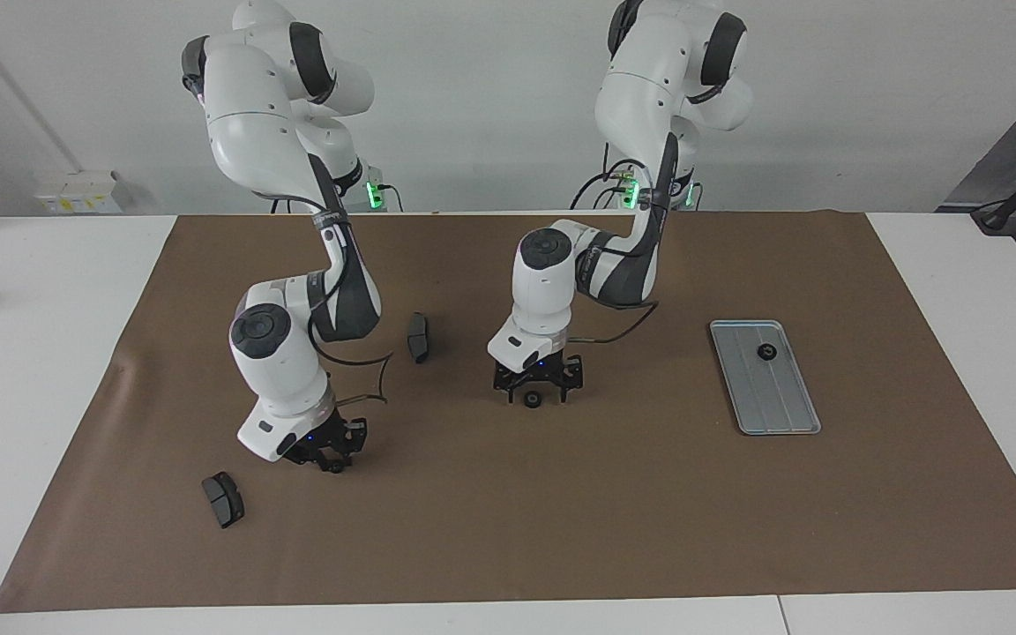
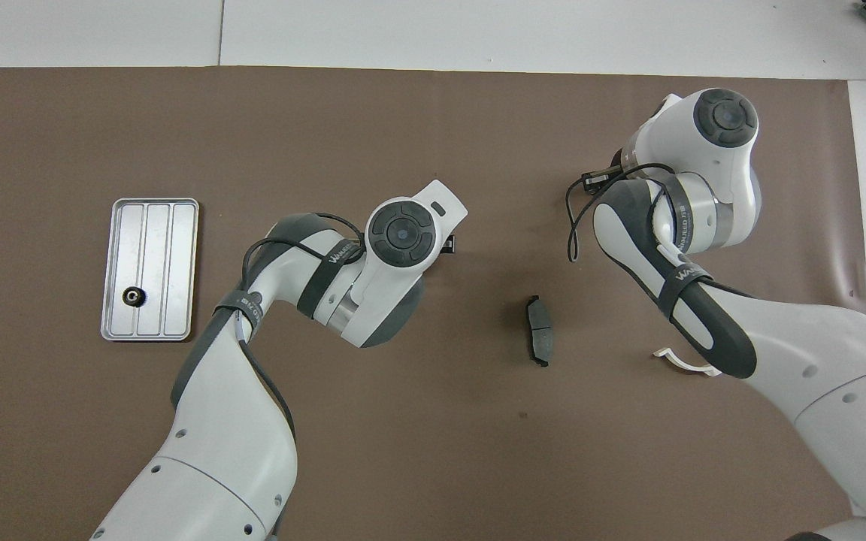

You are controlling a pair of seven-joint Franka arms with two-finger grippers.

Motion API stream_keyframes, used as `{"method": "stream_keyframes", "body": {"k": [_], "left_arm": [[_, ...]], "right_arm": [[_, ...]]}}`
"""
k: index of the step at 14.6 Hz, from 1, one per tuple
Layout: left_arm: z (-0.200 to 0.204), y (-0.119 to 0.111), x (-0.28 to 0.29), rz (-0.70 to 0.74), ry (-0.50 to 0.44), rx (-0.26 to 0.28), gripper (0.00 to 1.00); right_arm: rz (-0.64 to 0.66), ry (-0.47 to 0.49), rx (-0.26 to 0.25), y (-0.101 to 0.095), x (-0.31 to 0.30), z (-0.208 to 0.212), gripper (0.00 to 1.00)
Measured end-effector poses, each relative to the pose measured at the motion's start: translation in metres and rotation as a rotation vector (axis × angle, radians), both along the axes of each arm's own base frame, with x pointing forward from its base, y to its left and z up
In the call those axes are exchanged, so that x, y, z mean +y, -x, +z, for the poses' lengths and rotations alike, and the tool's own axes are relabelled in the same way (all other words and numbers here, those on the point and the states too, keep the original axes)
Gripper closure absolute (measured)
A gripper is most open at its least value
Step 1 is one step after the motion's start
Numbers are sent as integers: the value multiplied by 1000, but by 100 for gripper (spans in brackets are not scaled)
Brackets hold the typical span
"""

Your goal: Pick bearing gear from pile to tray

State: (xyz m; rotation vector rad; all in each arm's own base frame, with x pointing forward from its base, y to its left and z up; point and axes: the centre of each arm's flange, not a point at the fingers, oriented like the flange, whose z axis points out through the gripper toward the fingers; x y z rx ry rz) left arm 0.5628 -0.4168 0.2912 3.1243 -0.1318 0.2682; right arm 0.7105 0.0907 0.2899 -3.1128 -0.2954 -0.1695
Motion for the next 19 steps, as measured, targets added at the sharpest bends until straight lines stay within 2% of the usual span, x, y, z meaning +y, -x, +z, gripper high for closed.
{"method": "stream_keyframes", "body": {"k": [1, 2, 6, 7, 9, 11, 13, 16, 19], "left_arm": [[0, -1, 0, 5, 1, -1, 0], [1, -2, 1, 18, 3, -3, 8], [5, -8, 6, 106, 17, -13, 62], [8, -10, 8, 115, 20, -17, 66], [18, -15, 13, 131, 25, -28, 66], [33, -20, 27, 158, 11, -13, 66], [54, -29, 58, 205, 5, 0, 66], [82, -37, 143, 215, -1, 9, 66], [101, -42, 240, 245, -4, 14, 66]], "right_arm": [[-1, 2, -2, 0, -2, 1, 68], [-2, 3, -2, 0, -3, 1, 77], [-1, 3, -2, 0, -3, 1, 77], [-7, 2, -3, 0, -1, 2, 77], [-60, -6, -16, 0, 6, 12, 77], [-125, -20, -37, 2, 23, 35, 77], [-172, -28, -35, 12, 46, 66, 77], [-254, -80, -16, 33, 107, 96, 77], [-350, -133, 9, 65, 190, 99, 77]]}}
